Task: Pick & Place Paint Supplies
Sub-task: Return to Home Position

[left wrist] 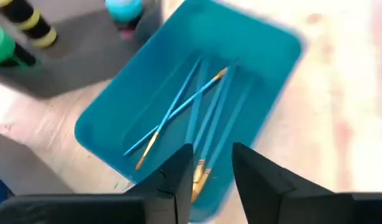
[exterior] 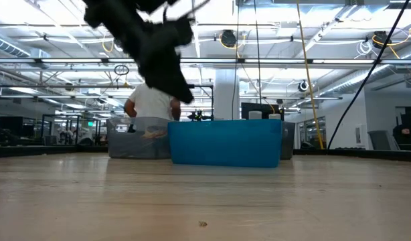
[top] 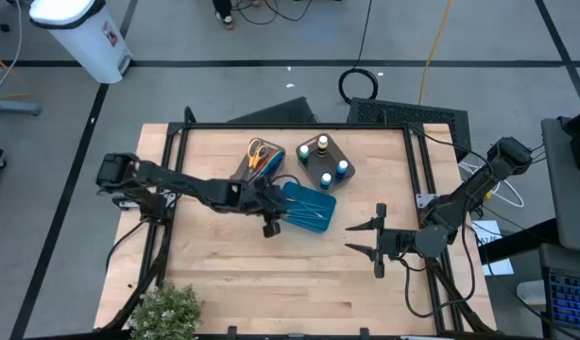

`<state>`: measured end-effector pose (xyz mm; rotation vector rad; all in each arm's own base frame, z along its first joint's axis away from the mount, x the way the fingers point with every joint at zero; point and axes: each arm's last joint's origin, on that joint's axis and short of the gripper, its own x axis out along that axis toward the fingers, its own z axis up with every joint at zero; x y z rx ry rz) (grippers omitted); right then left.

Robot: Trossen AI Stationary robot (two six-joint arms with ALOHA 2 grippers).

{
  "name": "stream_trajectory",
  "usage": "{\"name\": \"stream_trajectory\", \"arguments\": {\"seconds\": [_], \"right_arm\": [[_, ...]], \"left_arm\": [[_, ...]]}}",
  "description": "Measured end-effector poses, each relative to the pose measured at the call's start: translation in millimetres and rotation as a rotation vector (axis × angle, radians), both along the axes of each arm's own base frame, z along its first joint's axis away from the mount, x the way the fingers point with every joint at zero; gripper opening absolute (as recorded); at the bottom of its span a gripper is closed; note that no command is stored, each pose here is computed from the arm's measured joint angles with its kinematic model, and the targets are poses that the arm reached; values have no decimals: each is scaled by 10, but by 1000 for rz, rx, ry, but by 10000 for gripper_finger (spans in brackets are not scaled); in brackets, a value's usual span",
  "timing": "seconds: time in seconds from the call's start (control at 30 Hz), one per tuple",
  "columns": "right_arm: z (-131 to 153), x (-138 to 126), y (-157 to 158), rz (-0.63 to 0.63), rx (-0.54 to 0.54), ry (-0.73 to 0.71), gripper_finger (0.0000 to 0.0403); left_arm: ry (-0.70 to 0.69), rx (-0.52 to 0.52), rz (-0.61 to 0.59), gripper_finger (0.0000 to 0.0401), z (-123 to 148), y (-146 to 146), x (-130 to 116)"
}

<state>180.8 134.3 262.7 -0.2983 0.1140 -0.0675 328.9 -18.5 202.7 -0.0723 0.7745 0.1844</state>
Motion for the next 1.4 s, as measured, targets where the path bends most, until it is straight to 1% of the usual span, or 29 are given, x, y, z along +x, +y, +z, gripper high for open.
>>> {"name": "stream_trajectory", "arguments": {"seconds": [0.1, 0.2, 0.3, 0.43, 0.5, 0.57, 0.63, 0.7, 0.77, 0.83, 0.87, 0.93, 1.0, 1.07, 1.13, 1.23, 1.33, 1.4], "right_arm": [[0, 0, 0, 0, 0, 0, 171], [0, 0, 0, 0, 0, 0, 171], [-1, 0, 0, 0, -1, 1, 171], [0, 0, 0, 0, 0, 0, 171], [0, 0, 0, 0, 0, 0, 171], [0, 0, 0, 0, 0, 0, 171], [0, 0, 0, 0, 0, 0, 171], [0, 0, 0, 0, 0, 0, 171], [0, 0, 0, 0, 0, 0, 171], [0, 0, 0, 0, 0, 0, 171], [-1, 0, 0, 0, -1, 1, 171], [0, 0, 1, 1, 0, 0, 171], [-1, -5, 7, 8, 0, 1, 171], [0, -5, 16, 33, 3, 2, 171], [-2, -6, 19, 39, 4, 4, 171], [-1, -6, 20, 40, 29, 2, 171], [-2, -6, 24, 55, 31, 4, 171], [-11, -7, 23, 55, 17, 12, 171]], "left_arm": [[-10, -43, -39, 124, 272, -10, -114], [-47, -87, -85, 124, 576, -14, -313], [-95, -116, -127, 124, 882, -6, -594], [-165, -129, -130, 124, 1192, 19, -992], [-187, -112, -144, 124, 1303, 35, -1190], [-207, -105, -148, 124, 1354, 38, -1364], [-252, -94, -175, 124, 1328, 5, -1498], [-341, -57, -238, 124, 1231, -42, -1557], [-409, -19, -308, 124, 1032, -86, -1619], [-462, 3, -330, 124, 817, -94, -1688], [-485, 9, -317, 124, 719, -81, -1737], [-516, 12, -240, 124, 559, -23, -1859], [-559, 1, -167, 124, 455, 32, -1987], [-608, -11, -128, 124, 393, 75, -2118], [-679, -17, -122, 124, 391, 101, -2251], [-739, -27, -139, 124, 401, 120, -2433], [-777, -32, -153, 124, 393, 134, -2589], [-796, -40, -150, 124, 387, 140, -2641]]}}
